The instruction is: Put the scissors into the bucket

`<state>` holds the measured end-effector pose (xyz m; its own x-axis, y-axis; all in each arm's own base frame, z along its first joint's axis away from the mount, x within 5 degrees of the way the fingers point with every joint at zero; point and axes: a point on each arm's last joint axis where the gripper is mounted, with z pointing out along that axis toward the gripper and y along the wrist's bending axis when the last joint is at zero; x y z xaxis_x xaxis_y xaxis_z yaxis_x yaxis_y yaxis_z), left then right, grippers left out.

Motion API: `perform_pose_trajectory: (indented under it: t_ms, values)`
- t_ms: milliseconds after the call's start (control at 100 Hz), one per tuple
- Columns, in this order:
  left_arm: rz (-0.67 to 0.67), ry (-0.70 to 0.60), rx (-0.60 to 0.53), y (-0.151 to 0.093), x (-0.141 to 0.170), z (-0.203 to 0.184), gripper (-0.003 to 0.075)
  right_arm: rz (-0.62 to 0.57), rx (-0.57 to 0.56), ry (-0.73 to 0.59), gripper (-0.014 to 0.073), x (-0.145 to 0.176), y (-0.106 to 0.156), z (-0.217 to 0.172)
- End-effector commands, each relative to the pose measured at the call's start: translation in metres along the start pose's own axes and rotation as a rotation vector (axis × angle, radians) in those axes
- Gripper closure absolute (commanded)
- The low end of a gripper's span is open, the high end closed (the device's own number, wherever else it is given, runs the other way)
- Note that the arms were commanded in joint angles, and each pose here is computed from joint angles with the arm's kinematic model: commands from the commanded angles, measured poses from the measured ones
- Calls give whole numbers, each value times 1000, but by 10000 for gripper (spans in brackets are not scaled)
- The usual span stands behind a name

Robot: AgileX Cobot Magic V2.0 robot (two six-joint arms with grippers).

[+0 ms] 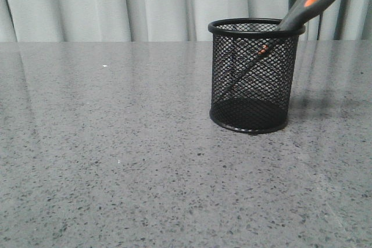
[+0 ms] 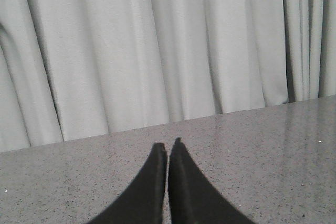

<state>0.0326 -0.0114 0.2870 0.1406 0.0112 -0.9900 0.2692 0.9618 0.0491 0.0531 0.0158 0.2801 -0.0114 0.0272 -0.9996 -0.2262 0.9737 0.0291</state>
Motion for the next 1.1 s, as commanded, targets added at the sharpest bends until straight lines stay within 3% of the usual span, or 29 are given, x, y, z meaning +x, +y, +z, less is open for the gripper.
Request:
perform_pose_trajectory:
  t_ms: [0, 260, 500, 740, 1090]
  values:
    - [-14, -93, -17, 2, -14, -1, 741, -4, 22, -82, 665, -14, -2, -1]
    - [32, -57, -41, 3, -3, 2, 741, -4, 22, -82, 665, -14, -2, -1]
    - [-37, -6, -187, 9, 40, 7, 741, -4, 22, -82, 665, -14, -2, -1]
    - [-49, 38, -214, 10, 81, 8, 741, -4, 21, -79, 665, -13, -2, -1]
    - [-52, 34, -214, 10, 80, 8, 741, -4, 20, -77, 665, -13, -2, -1]
